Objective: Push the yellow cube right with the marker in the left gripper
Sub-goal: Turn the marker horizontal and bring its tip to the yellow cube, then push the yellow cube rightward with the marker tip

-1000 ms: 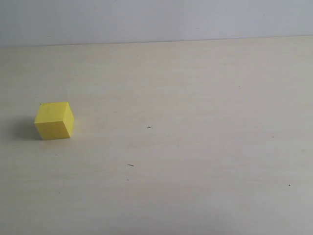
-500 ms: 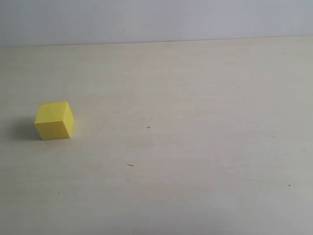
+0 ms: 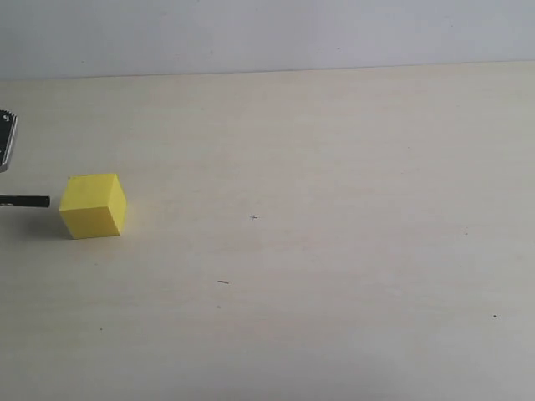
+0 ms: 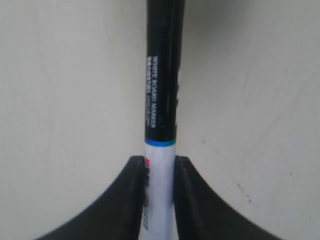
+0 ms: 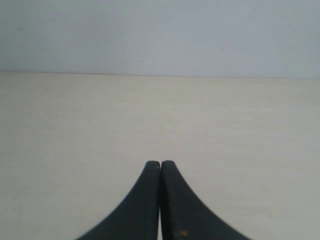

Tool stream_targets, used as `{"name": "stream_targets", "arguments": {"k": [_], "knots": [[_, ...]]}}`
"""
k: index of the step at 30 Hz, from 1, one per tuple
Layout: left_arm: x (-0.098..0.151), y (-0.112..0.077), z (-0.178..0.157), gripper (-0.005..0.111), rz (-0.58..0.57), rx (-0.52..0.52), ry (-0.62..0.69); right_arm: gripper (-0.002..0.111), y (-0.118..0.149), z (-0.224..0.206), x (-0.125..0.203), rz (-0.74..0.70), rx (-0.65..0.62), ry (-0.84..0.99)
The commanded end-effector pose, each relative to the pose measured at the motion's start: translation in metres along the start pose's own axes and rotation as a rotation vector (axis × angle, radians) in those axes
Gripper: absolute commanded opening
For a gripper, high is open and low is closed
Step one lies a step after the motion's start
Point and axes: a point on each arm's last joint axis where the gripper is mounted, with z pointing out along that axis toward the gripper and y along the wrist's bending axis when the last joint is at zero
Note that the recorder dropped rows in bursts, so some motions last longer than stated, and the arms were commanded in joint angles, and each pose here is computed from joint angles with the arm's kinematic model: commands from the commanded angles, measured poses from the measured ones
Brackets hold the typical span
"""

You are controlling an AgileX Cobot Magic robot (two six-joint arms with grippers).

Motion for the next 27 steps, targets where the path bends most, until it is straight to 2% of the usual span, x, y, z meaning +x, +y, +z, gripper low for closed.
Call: {"name": "stream_targets", "arguments": {"k": [1, 5, 12, 16, 20, 22, 24, 27], "knots": [[-0.003, 0.006, -0.004, 0.000, 0.017, 0.016, -0.050, 0.000, 0.000, 0.000, 0.000, -0.003, 0.007, -0.015], [0.006, -0.002, -0.003, 0.000, -0.013, 0.090, -0.039, 0.000, 0.000, 0.000, 0.000, -0.003, 0.007, -0.015], [0.005, -0.004, -0.003, 0.000, -0.014, 0.111, -0.044, 0.000, 0.000, 0.000, 0.000, -0.003, 0.007, -0.015], [-0.018, -0.005, -0.004, 0.000, 0.035, 0.115, -0.059, 0.000, 0.000, 0.000, 0.000, -0.003, 0.007, -0.015], [-0.065, -0.002, -0.009, 0.000, 0.109, 0.046, -0.090, 0.000, 0.000, 0.000, 0.000, -0.003, 0.007, -0.015], [-0.078, -0.001, -0.011, 0.000, 0.107, 0.022, -0.095, 0.000, 0.000, 0.000, 0.000, -0.003, 0.007, -0.015], [-0.078, -0.001, -0.011, 0.000, 0.105, 0.019, -0.087, 0.000, 0.000, 0.000, 0.000, -0.003, 0.007, -0.015], [-0.067, 0.000, -0.009, 0.000, 0.038, 0.028, -0.076, 0.000, 0.000, 0.000, 0.000, -0.003, 0.007, -0.015]]}}
